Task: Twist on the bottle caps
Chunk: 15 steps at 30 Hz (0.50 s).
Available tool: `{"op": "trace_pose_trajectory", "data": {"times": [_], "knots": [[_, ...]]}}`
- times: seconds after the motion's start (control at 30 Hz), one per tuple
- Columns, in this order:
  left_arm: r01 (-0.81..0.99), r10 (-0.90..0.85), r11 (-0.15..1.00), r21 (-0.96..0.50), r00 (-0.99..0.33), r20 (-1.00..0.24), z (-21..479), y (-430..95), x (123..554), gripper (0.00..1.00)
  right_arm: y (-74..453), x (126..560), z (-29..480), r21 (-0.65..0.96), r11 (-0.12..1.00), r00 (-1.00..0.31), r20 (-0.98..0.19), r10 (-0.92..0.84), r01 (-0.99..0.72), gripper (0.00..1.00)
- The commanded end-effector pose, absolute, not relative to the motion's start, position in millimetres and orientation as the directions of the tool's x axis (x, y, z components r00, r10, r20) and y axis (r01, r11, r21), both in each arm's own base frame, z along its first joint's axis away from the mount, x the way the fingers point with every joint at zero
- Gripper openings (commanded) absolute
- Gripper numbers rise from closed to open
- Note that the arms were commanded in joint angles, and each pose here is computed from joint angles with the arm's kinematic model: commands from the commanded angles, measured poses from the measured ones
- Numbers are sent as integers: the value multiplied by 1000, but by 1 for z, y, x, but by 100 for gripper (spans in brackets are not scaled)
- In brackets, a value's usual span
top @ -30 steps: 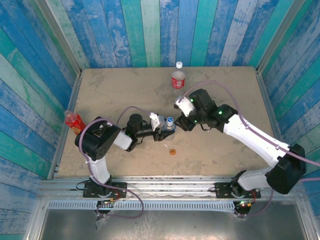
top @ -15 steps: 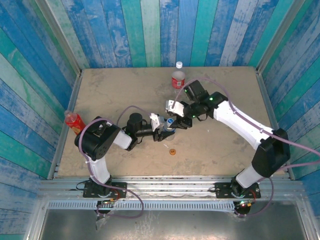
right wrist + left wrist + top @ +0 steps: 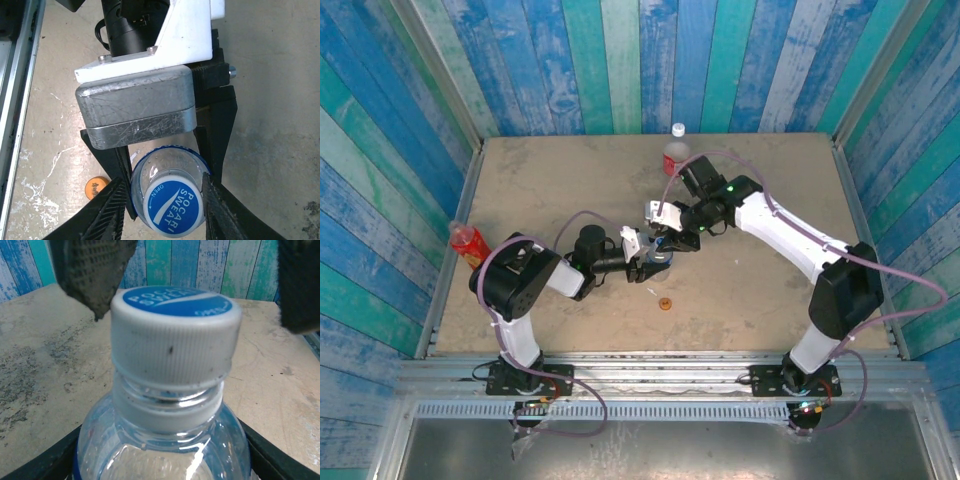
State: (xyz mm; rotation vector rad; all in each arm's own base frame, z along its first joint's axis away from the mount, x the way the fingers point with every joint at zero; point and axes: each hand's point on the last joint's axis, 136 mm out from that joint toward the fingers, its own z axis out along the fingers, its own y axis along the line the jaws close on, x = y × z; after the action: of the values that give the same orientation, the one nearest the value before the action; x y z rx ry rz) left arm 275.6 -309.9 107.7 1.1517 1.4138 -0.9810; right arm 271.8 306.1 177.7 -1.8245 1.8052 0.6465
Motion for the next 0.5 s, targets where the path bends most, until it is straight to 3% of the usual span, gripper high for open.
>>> {"op": "trace_pose_trajectory", "data": {"times": [0.0, 0.3, 0.4, 0.47], "knots": [[977, 208, 199, -75, -117, -971, 81, -308, 267, 66, 304, 269, 173, 27, -5, -13, -622, -783, -1000, 37], [970, 203, 232, -70, -119, -972, 83, -306, 273, 65, 300, 271, 164, 57, 54, -77, -592, -802, -997, 31], [948, 184, 311, -69, -131, -974, 86, -304, 287, 65, 298, 275, 160, 90, 163, -184, -583, -791, -983, 24], [931, 151, 358, -73, -135, -979, 91, -302, 296, 65, 292, 283, 155, 93, 295, -294, -569, -768, -951, 24]]}}
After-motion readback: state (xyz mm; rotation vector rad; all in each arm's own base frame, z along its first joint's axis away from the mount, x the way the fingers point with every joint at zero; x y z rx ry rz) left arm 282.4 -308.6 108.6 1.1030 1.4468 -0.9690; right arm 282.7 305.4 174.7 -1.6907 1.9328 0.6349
